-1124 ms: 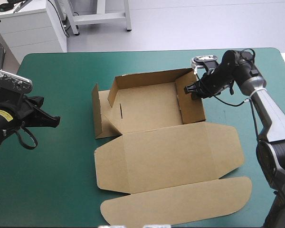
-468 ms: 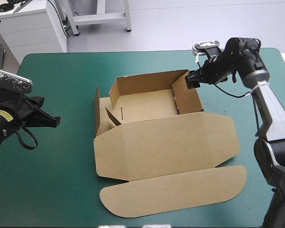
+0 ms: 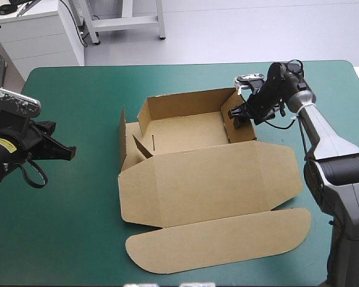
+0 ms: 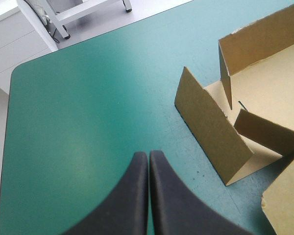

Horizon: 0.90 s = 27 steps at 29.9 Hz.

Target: Fold the box

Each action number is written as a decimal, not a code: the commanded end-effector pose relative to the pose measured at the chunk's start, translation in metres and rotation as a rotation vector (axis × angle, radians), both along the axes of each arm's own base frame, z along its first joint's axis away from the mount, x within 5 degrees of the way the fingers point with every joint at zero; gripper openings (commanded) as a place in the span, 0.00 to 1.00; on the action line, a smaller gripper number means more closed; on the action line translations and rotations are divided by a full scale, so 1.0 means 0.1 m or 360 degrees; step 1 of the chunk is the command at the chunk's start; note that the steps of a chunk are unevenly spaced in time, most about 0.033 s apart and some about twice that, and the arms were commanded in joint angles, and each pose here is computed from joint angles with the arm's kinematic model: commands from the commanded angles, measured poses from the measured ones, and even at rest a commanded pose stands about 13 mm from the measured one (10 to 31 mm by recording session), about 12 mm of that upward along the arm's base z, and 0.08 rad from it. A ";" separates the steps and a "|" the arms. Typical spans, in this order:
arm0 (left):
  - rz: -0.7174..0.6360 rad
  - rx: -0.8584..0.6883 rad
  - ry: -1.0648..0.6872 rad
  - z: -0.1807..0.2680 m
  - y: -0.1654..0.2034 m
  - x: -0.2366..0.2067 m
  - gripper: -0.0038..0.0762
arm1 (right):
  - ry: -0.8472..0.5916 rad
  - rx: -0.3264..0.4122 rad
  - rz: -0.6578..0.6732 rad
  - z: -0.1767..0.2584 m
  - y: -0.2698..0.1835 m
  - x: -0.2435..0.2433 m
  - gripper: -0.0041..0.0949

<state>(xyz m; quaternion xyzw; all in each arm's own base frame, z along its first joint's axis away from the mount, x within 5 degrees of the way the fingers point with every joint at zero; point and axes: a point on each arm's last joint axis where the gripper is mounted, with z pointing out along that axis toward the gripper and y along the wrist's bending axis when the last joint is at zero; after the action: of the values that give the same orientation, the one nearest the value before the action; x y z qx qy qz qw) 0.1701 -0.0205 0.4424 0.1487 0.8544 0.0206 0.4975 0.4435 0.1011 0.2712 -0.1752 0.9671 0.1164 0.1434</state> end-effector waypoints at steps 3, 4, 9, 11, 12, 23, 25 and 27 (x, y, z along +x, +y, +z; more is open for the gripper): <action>0.0008 -0.0041 -0.0165 0.15 0.00 -0.03 0.04 | -0.0139 0.0064 0.0011 0.34 0.00 -0.07 0.37; 0.0008 -0.0041 -0.0165 0.15 0.00 -0.03 0.04 | -0.0130 0.0076 0.0025 0.34 0.01 -0.07 0.30; 0.0008 -0.0040 -0.0159 0.14 0.00 -0.03 0.04 | -0.0113 0.0158 0.0120 0.32 0.07 -0.08 0.02; 0.0008 -0.0039 -0.0147 0.11 0.00 -0.02 0.04 | -0.0125 0.0171 0.0115 0.33 0.07 -0.08 0.02; 0.0008 -0.0037 -0.0137 0.09 0.00 -0.02 0.04 | -0.0142 0.0174 0.0111 0.33 0.07 -0.07 0.02; 0.0015 -0.0011 -0.0077 -0.02 0.01 0.01 0.04 | -0.0462 0.0044 0.0067 1.08 -0.07 -0.28 0.02; 0.0030 0.0022 -0.0083 -0.02 0.02 0.02 0.04 | -0.0541 0.0003 0.0060 1.27 -0.12 -0.39 0.02; 0.0055 0.0057 -0.0084 -0.02 0.05 0.02 0.04 | -0.0611 -0.0030 0.0055 1.43 -0.16 -0.50 0.02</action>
<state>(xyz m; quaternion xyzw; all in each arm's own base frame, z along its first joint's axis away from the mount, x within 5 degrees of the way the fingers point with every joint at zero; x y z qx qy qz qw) 0.1738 -0.0188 0.4258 0.1521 0.8671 0.0331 0.4732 0.4270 0.0935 0.3499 -0.2094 0.9417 0.0846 0.2493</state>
